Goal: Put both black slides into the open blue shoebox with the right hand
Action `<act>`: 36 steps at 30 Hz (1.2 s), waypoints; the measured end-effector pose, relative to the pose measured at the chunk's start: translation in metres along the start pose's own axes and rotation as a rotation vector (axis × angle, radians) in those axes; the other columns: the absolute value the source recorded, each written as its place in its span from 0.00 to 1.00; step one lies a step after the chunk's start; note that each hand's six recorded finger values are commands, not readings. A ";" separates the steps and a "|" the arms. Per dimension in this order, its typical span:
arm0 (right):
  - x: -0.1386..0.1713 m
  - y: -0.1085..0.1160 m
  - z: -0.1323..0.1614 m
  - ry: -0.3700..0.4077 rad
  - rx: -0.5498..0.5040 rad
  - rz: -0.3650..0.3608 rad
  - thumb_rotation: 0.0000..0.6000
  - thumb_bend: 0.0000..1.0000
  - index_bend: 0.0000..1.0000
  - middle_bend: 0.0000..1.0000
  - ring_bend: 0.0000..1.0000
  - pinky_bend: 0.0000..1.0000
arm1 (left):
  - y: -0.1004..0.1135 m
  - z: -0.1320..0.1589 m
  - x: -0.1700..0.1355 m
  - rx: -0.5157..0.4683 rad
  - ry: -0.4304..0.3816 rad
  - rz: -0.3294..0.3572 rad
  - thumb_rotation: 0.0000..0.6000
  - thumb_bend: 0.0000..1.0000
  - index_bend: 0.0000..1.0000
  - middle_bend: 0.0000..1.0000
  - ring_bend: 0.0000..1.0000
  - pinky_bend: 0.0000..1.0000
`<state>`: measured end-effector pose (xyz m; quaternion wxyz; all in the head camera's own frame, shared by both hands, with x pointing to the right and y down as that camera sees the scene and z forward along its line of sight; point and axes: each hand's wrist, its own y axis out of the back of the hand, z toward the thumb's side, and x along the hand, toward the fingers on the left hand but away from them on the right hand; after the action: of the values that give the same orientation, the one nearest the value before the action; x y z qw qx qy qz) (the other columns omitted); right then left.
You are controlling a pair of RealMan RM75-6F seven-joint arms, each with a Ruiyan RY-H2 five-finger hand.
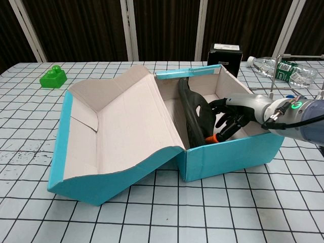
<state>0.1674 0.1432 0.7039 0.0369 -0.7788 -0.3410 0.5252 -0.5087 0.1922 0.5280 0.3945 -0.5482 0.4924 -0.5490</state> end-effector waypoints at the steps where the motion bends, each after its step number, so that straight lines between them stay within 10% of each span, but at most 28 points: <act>1: 0.000 -0.001 0.000 -0.017 0.001 0.004 1.00 0.28 0.17 0.16 0.21 0.11 | 0.000 0.000 0.000 0.000 0.000 0.000 1.00 0.22 0.09 0.00 0.00 0.10; 36: 0.020 0.012 0.030 -0.004 -0.003 -0.016 1.00 0.19 0.06 0.05 0.12 0.07 | -0.001 0.001 0.000 0.004 0.000 -0.010 1.00 0.22 0.09 0.00 0.00 0.10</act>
<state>0.1520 0.1366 0.6701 0.0392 -0.7751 -0.3479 0.5260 -0.5078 0.1927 0.5293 0.3928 -0.5496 0.4887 -0.5521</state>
